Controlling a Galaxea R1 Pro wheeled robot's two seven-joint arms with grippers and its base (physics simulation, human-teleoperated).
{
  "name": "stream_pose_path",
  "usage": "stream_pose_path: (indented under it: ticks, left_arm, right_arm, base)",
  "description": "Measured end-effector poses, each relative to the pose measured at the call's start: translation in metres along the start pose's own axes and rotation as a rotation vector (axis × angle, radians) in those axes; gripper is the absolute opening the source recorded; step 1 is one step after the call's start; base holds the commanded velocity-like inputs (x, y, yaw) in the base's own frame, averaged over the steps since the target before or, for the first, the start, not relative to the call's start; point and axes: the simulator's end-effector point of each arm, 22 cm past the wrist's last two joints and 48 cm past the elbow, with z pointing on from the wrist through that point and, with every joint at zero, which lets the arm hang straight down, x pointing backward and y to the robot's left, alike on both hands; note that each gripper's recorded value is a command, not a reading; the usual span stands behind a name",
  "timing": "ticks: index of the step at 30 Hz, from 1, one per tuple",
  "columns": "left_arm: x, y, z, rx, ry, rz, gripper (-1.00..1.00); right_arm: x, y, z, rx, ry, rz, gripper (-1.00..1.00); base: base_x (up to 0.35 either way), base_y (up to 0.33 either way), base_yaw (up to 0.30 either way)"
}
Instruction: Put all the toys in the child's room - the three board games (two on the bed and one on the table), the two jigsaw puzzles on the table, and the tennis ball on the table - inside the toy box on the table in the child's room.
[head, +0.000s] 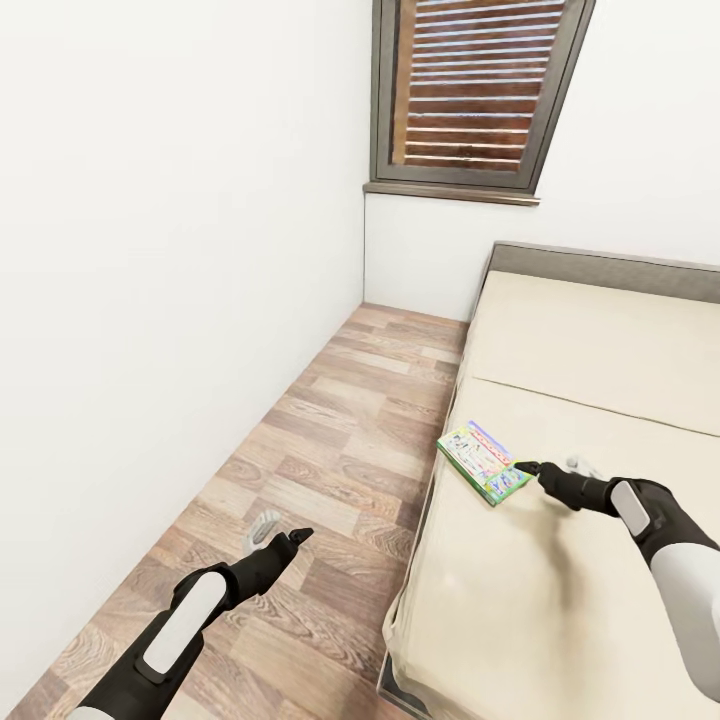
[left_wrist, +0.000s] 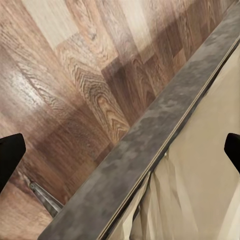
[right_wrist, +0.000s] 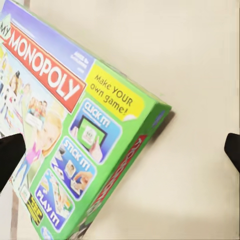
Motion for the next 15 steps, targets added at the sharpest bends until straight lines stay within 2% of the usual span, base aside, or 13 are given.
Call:
stream_pose_path:
  ticks: [15]
  left_arm:
    - [0.0,0.0,0.0,0.0,0.0,0.0,1.0]
  right_arm:
    - [-0.0083,-0.0021,-0.0011,0.001,-0.039,0.002,1.0]
  base:
    - [0.0,0.0,0.0]
